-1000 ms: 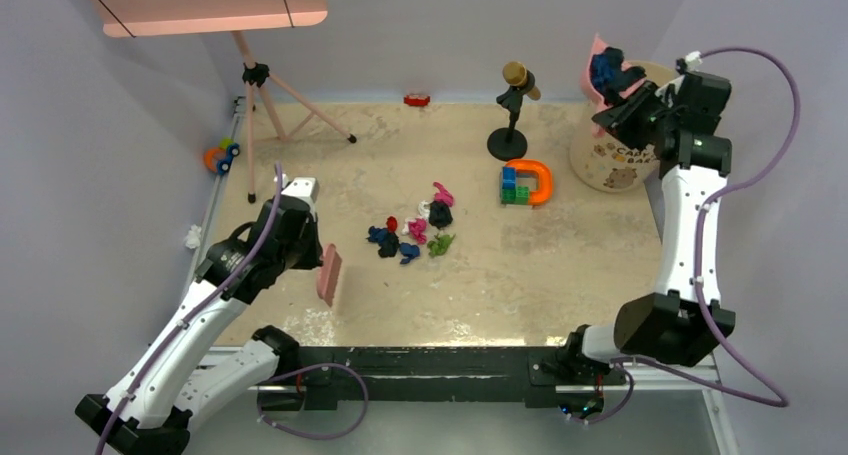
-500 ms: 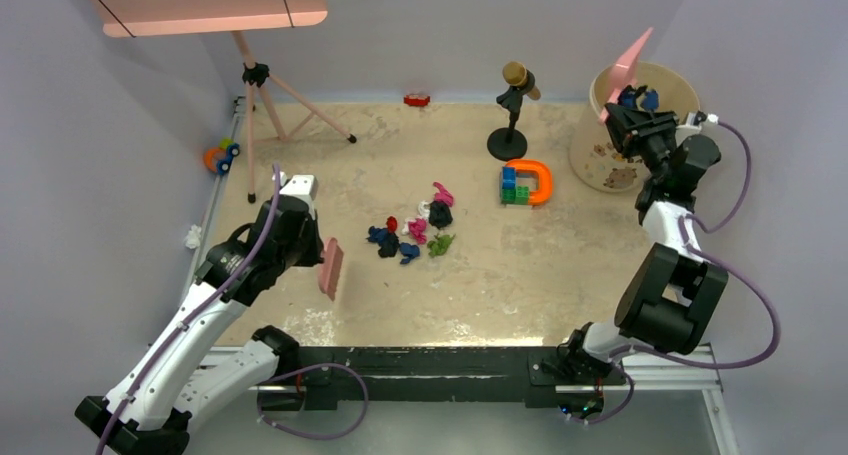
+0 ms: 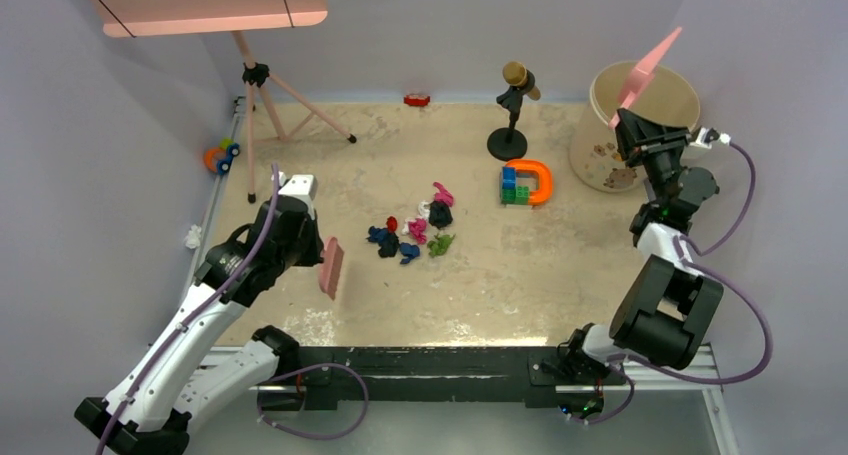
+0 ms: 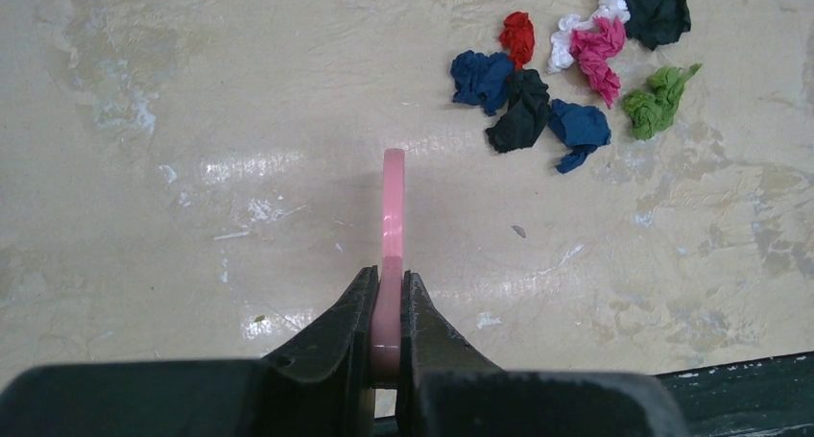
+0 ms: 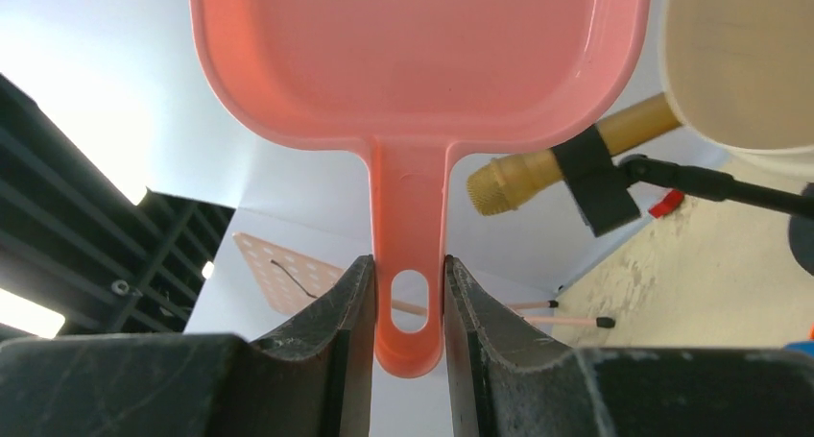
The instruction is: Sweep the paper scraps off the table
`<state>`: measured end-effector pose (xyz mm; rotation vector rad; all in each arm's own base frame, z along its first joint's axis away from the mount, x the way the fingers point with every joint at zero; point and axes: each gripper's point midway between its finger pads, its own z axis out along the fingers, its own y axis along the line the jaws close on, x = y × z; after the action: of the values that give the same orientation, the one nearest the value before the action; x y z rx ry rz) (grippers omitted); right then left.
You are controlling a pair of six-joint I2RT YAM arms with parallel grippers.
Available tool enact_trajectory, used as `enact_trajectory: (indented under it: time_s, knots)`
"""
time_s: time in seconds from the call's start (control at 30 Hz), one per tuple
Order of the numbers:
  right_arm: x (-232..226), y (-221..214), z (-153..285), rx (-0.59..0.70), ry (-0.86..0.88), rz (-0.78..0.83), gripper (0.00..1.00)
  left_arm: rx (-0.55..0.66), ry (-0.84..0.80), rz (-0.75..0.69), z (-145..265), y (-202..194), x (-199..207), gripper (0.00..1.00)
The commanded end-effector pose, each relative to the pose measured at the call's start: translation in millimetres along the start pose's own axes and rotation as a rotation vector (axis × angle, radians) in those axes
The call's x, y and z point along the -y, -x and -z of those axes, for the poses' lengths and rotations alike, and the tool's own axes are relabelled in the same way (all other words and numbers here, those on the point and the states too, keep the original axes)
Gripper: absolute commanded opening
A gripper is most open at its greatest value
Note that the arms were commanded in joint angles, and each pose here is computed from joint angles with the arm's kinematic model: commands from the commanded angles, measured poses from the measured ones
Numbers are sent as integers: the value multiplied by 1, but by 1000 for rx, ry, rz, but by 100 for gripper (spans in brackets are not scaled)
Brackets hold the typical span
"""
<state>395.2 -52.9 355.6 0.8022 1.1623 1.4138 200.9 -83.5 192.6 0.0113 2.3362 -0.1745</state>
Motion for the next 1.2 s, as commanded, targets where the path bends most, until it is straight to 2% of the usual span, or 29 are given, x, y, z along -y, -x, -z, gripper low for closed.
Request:
enact_trajectory:
  time_s: [0.0,0.1,0.27,0.33,0.43,0.6,0.9,1.07,1.17]
  knots:
    - [-1,-2,4,-28,51,8,0,54,-15,-7,1,9,1,0]
    - [-30,-8,-9,-121,59,153,0,64,-21,-9,1,11,2,0]
    - [-64,-21,-13,-186,-133,515,0,72,-33,-17,2,12,4,0]
    - [-74,-39,-8,-214,-197,668,0,72,-28,-19,0,12,3,0]
    - [-72,-79,6,-286,-247,815,0,72,-10,-19,-1,13,1,0]
    - [-39,-132,39,-425,-377,984,0,76,24,-8,-3,15,-4,0]
    - [48,-226,113,-838,-617,1121,0,118,76,-26,0,42,-7,0]
    - [79,-268,164,-1118,-701,1206,0,71,109,-105,-7,65,0,0]
    - [89,-273,181,-1196,-764,1266,0,16,150,-132,-16,76,3,0]
